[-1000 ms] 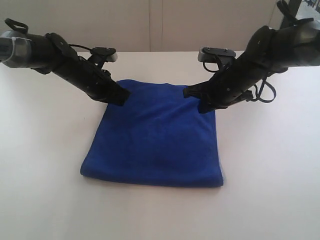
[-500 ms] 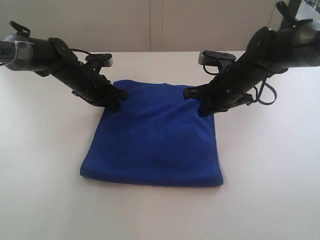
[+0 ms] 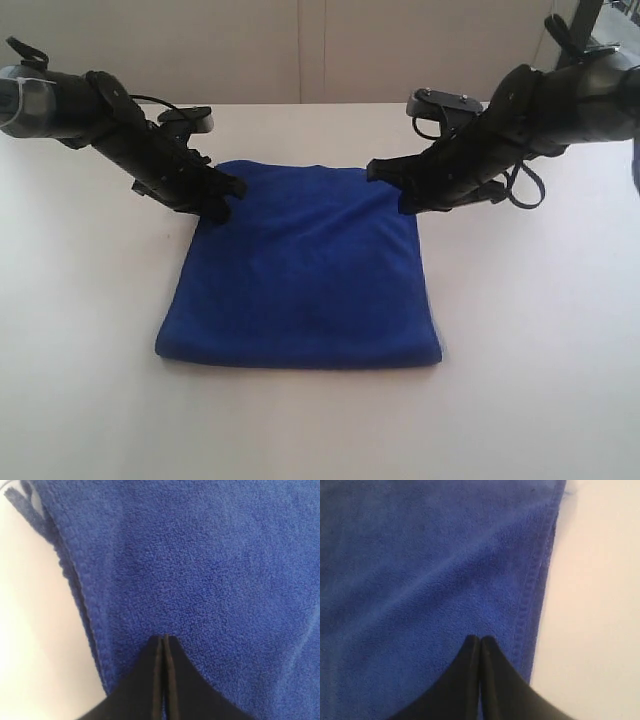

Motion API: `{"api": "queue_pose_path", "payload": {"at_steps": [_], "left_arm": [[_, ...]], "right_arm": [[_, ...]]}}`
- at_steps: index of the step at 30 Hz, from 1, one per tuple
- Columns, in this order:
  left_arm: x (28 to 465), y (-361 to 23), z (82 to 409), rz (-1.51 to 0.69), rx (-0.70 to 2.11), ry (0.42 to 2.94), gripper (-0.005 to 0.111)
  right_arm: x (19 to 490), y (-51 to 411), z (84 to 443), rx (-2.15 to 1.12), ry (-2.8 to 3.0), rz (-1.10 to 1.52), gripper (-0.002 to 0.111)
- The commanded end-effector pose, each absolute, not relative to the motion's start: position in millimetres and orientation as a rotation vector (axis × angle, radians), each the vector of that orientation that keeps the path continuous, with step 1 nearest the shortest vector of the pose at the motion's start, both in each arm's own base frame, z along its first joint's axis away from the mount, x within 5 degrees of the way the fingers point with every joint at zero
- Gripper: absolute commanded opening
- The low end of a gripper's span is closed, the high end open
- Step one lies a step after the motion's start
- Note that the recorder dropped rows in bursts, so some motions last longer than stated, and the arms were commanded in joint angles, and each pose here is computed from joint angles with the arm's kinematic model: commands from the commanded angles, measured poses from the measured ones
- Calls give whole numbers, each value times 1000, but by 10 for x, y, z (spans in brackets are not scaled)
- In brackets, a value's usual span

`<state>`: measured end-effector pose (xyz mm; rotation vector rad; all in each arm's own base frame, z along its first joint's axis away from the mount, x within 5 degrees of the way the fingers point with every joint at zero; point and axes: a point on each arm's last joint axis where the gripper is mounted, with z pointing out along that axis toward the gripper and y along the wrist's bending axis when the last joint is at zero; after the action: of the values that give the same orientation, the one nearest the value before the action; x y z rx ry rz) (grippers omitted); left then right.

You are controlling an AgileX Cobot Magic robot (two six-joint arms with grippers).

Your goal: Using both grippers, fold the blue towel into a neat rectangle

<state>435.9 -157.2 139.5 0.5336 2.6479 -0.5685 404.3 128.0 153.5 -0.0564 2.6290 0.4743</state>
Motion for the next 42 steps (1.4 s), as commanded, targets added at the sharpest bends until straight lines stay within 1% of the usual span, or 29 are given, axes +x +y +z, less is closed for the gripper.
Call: {"api": "queue_pose_path", "payload": {"at_steps": [1, 5, 17, 19, 22, 28, 34, 37, 40, 42], "left_arm": [[4290, -1519, 1233, -557, 579, 2732, 0], [4290, -1519, 1233, -557, 579, 2732, 0], [4291, -1519, 1234, -556, 578, 2731, 0], [4289, -1519, 1233, -558, 579, 2733, 0], [4289, -1519, 1233, -558, 579, 2733, 0], [4289, -1519, 1233, -558, 579, 2733, 0], [4291, -1519, 1234, -556, 578, 2731, 0], [4292, -1524, 1236, -566, 569, 2730, 0], [4320, -1544, 1332, -589, 548, 2702, 0], [4336, -1563, 1419, -615, 528, 2679, 0]], "right_arm": [[4074, 1292, 1373, -17, 2647, 482, 0], [4063, 1294, 1259, -25, 2688, 476, 0], [3940, 1255, 1204, -124, 2834, 432, 0], [3930, 1199, 1184, -60, 2869, 350, 0], [3916, 1118, 1164, -68, 2901, 218, 0], [3906, 1102, 1159, -93, 2913, 190, 0], [3950, 1118, 1319, -68, 2826, 226, 2], [3974, 1145, 1492, -46, 2749, 283, 7], [3980, 1149, 1624, -31, 2700, 303, 12], [3977, 1148, 1675, -35, 2686, 306, 13]]}}
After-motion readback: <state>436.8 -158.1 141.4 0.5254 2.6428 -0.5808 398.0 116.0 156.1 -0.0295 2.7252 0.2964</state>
